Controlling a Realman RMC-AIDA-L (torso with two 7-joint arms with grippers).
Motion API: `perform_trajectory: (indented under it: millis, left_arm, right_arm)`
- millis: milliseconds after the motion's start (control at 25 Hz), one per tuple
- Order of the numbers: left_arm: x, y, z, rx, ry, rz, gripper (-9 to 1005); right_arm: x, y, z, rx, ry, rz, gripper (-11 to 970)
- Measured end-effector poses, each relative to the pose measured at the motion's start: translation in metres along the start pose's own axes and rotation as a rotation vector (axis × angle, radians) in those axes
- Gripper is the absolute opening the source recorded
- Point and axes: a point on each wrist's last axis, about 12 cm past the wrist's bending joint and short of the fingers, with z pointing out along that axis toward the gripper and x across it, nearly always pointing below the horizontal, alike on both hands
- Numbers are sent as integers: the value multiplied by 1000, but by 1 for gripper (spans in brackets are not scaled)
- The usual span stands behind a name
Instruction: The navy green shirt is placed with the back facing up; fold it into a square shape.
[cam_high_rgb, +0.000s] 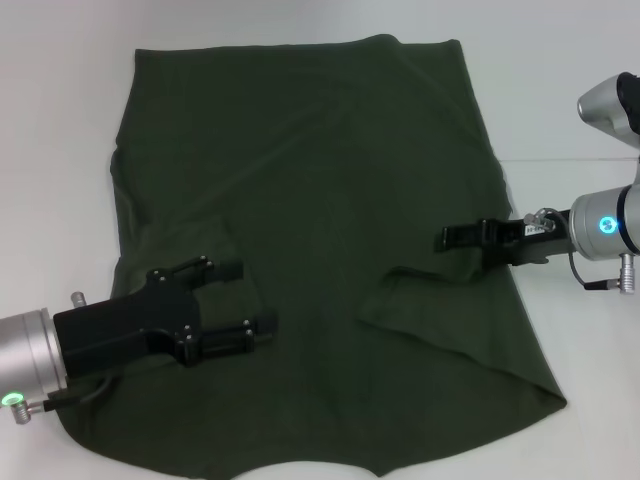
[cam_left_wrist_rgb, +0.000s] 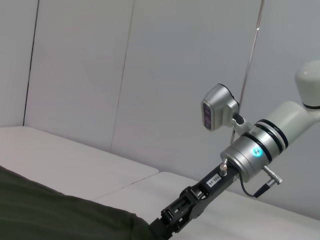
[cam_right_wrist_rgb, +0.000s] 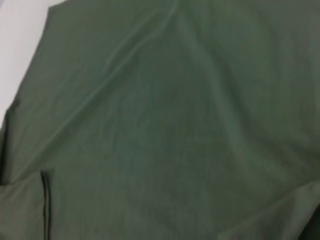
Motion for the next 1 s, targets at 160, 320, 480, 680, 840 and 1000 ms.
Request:
perform_trajectory:
  millis: [160, 320, 480, 680, 840, 1000]
  left_arm:
    - [0, 0, 0, 1, -1, 3, 888]
    - [1, -2, -1, 3, -4, 4, 887]
    - [2, -3, -1, 6, -8, 2, 887]
    - [2, -3, -2, 6, -9, 3, 887]
    - [2, -3, -2, 8, -10, 5, 887]
    - [3, -5, -2, 15, -14, 8, 887]
  right_arm:
    - [1, -2, 0, 10, 7, 3, 924]
    - [2, -2, 1, 18, 4, 10, 924]
    - [3, -3, 2, 24, 1, 17, 788]
    - [4, -5, 2, 25, 4, -3, 663]
    - [5, -8, 0, 28, 0, -30, 573]
    - [5, -12, -2, 34, -1, -42, 425]
